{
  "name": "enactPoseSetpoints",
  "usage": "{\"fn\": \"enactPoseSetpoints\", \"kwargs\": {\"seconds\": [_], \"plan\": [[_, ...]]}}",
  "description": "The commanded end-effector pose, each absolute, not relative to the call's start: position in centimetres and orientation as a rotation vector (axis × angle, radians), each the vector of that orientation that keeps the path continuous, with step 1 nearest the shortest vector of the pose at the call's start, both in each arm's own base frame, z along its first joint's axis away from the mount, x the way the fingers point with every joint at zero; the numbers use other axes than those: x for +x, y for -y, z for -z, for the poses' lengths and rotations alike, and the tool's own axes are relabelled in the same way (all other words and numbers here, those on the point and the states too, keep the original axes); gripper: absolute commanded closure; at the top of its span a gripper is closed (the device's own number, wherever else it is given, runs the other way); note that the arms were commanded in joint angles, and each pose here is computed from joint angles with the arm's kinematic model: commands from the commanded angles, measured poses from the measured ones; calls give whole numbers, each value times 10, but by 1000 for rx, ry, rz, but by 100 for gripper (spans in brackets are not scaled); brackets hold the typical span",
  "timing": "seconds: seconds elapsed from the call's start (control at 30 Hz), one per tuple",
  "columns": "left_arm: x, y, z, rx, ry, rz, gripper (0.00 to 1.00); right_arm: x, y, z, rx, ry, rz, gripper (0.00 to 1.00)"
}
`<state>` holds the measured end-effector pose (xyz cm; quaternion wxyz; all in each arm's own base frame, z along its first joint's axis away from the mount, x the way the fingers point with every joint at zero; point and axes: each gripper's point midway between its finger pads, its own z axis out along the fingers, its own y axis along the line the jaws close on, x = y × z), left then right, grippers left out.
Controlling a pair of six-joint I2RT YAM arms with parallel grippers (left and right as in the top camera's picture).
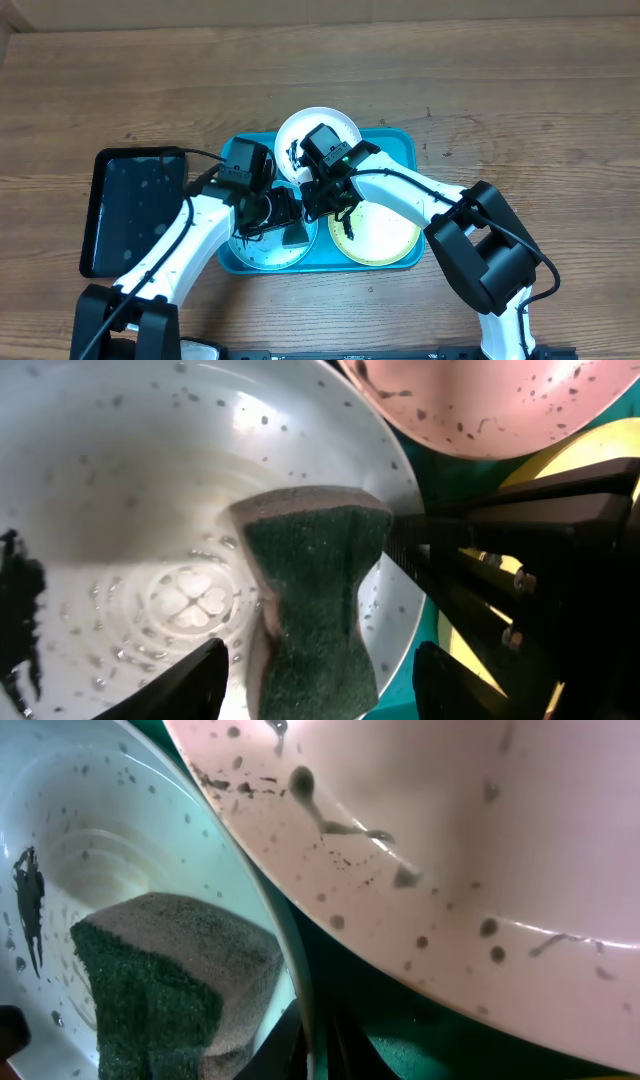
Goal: Clean dirty plates on tray and stack at the side
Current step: 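Scrub the light blue plate with the sponge in the left gripper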
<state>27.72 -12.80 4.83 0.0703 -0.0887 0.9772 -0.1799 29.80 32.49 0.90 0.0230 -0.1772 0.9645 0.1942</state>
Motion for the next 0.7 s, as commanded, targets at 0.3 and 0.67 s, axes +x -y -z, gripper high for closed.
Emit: {"fn": "enactPoseSetpoints", "kwargs": {"seconds": [0.3,0.67], "plan": [[273,124,-35,-290,-2944,465,41,294,-324,-6,-553,-2997,-597,92],[273,138,-10,-291,-3009,565,50,295,-324,-6,-553,-2996,-597,92]]}}
